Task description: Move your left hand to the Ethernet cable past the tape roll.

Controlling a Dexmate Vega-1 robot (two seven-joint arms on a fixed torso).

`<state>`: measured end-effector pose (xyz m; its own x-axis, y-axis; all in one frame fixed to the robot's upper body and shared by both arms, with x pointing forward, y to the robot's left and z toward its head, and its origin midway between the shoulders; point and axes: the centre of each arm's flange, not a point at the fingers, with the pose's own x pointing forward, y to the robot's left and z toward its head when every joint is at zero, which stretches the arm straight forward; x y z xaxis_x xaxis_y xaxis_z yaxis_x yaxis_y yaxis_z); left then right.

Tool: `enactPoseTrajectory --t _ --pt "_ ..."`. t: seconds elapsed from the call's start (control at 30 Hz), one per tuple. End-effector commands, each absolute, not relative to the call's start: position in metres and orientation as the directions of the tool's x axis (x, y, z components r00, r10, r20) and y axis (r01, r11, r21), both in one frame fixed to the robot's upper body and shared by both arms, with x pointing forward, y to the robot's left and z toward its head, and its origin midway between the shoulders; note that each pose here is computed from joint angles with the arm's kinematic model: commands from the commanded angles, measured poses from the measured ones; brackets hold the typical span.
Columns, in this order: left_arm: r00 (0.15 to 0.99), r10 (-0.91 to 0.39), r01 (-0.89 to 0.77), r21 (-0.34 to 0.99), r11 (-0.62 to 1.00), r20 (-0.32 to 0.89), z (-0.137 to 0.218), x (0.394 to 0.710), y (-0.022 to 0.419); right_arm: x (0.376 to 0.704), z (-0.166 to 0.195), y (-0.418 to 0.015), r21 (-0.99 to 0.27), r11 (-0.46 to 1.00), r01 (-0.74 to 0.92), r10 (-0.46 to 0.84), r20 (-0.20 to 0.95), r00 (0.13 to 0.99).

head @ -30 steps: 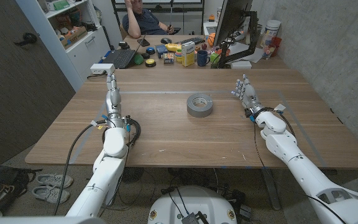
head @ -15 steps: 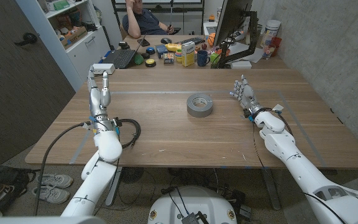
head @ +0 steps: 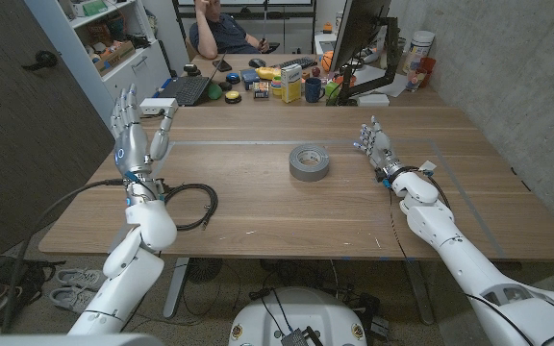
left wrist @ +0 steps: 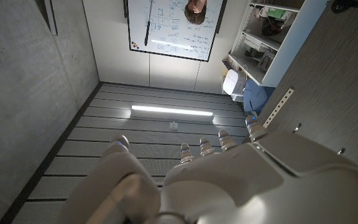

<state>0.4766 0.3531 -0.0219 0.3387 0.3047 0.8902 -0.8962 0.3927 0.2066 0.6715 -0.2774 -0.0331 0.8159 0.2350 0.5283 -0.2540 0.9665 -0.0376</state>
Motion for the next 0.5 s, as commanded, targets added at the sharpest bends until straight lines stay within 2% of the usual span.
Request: enactPoseTrajectory --t 0.03,0.3,0.5 --pt "0.348 0.184 -0.932 0.32 0.169 0.919 -0.006 0.468 0.353 0.673 -0.032 -0.275 -0.04 0.967 -0.252 0.235 0.529 0.815" --pt "0.385 0.133 -0.923 0.384 0.034 0.913 -0.005 0.471 0.347 0.674 -0.031 -0.273 -0.047 0.967 -0.249 0.236 0.527 0.817" --pt "0.495 0.126 -0.867 0.498 0.003 0.86 -0.003 0.479 0.345 0.675 -0.032 -0.272 -0.045 0.967 -0.251 0.237 0.523 0.819"
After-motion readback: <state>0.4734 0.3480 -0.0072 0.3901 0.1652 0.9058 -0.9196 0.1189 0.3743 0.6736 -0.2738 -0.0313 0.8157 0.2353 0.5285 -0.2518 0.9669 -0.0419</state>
